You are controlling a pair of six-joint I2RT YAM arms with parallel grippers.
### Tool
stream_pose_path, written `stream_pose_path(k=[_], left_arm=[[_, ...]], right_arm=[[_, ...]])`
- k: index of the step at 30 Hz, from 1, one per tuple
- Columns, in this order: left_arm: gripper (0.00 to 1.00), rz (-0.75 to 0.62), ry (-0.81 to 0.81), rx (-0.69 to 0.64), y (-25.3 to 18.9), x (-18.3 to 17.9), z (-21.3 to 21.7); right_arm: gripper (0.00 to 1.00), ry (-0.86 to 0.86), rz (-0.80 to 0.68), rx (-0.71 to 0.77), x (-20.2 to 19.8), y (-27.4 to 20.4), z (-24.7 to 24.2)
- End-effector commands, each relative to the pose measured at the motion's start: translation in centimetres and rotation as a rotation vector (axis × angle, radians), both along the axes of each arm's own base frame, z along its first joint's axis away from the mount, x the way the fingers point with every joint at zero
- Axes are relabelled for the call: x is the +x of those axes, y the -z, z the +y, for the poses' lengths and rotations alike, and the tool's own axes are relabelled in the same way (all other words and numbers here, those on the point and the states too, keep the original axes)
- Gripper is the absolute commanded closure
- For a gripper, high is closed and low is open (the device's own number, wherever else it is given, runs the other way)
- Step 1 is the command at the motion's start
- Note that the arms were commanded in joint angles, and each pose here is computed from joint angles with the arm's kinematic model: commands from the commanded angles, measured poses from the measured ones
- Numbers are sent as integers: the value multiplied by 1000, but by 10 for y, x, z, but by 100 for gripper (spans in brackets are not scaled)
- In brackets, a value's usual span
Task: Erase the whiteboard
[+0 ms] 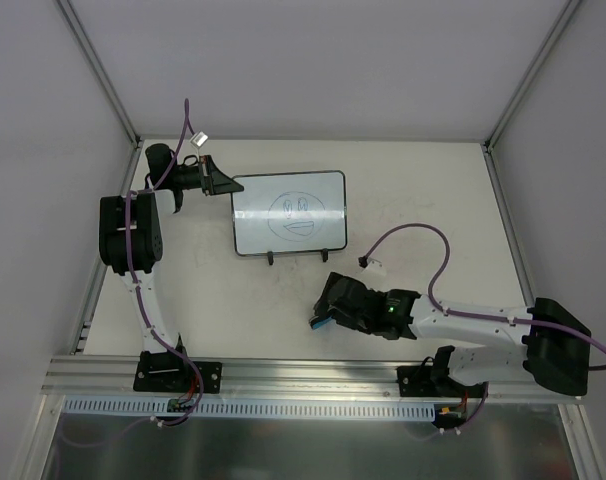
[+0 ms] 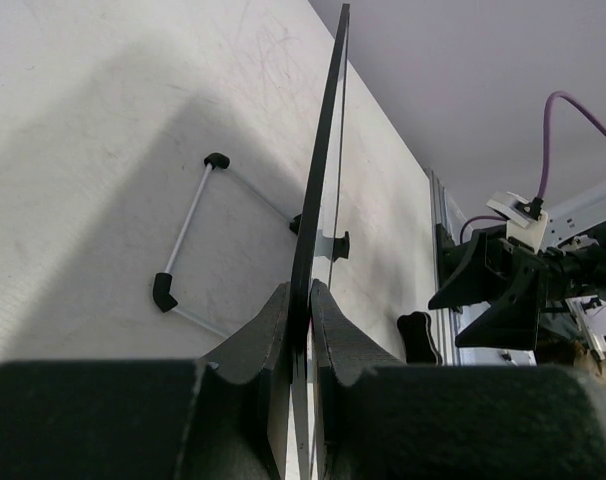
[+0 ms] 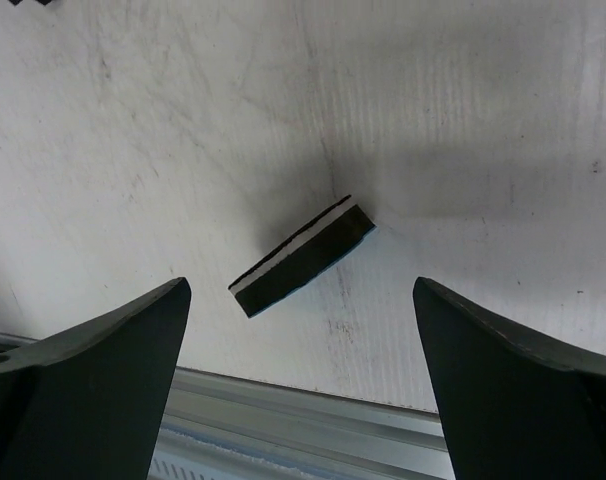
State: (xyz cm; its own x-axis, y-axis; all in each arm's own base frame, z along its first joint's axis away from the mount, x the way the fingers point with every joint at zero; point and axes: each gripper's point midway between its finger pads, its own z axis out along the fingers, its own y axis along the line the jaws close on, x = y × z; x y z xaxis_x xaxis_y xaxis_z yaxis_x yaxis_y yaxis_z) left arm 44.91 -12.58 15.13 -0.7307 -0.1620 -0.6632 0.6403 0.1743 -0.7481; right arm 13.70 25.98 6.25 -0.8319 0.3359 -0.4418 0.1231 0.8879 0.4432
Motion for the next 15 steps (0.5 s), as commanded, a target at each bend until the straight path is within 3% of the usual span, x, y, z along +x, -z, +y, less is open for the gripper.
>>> stream_pose_path(k=[1,11,15], left_arm=[[100,-154,11,29,-20,-1,-7],[100,-162,10,31,-21,-1,-7],[100,-160,10,31,-21,-1,-8]], right_arm=[[1,145,-26,42,14,-18,-1],[1,246,29,-115,16,-44,-10],[1,297,157,-68,10,-34,-5]])
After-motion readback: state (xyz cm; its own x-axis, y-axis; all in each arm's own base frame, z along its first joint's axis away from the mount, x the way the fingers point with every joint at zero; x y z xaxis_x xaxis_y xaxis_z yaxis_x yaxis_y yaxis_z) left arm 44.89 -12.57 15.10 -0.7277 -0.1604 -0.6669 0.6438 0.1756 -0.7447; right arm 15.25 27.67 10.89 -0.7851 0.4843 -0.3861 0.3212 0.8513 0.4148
